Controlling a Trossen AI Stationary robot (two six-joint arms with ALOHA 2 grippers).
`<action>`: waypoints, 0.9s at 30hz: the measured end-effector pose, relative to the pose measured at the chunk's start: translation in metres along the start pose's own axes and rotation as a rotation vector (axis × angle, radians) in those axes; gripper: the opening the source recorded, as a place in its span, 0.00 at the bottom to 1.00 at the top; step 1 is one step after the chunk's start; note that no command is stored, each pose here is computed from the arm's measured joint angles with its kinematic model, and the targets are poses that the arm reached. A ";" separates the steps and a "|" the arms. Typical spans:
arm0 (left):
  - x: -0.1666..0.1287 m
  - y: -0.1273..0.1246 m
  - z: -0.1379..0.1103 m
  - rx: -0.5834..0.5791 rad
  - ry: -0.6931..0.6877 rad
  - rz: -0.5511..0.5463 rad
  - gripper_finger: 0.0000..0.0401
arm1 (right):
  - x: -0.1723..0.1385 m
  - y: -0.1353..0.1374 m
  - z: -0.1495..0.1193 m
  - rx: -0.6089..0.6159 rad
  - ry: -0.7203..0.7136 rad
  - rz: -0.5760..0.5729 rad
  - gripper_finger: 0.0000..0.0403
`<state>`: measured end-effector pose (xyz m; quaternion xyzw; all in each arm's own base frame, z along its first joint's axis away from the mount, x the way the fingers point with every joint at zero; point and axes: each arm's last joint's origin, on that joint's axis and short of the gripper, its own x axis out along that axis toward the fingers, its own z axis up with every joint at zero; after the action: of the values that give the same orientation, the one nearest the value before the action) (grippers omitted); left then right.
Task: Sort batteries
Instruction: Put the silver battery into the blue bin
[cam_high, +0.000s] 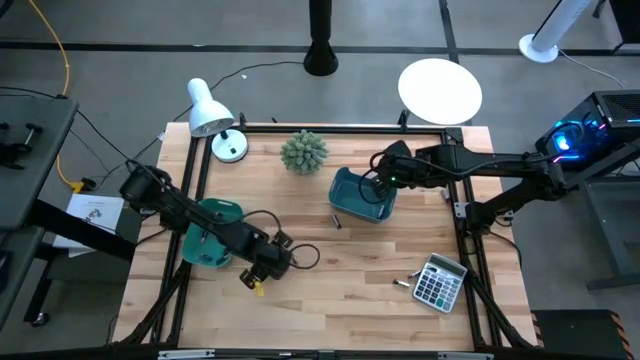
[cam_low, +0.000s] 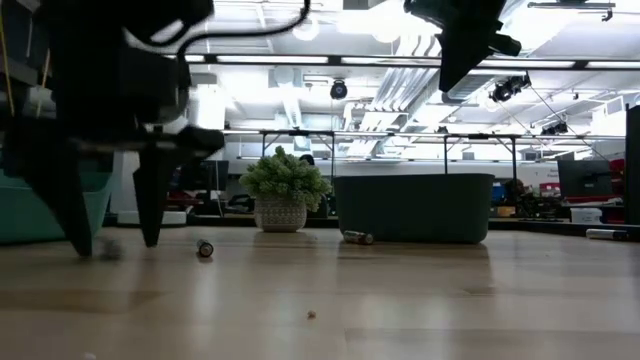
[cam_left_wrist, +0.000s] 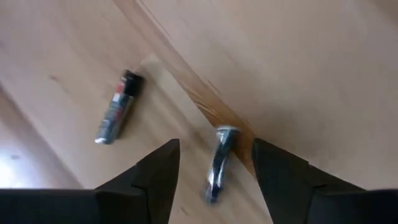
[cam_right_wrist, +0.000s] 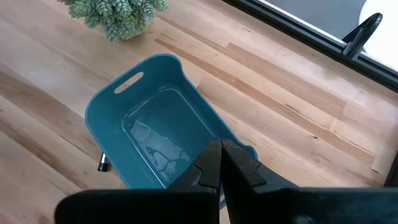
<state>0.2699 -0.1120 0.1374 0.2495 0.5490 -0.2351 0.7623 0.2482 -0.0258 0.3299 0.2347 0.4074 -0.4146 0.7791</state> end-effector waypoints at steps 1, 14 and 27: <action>0.004 0.001 0.001 -0.008 0.011 -0.012 0.47 | 0.000 0.000 0.000 0.000 0.000 0.000 0.00; 0.005 0.022 -0.003 -0.254 0.024 -0.065 0.05 | 0.000 0.001 -0.001 0.000 0.030 0.026 0.00; -0.096 0.144 0.013 -0.418 -0.599 0.460 0.02 | -0.031 -0.019 0.005 0.110 -0.093 0.047 0.00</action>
<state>0.3432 -0.0020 0.2507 0.1262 0.2696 -0.0048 0.9547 0.2248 -0.0255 0.3582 0.2673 0.3417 -0.4282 0.7927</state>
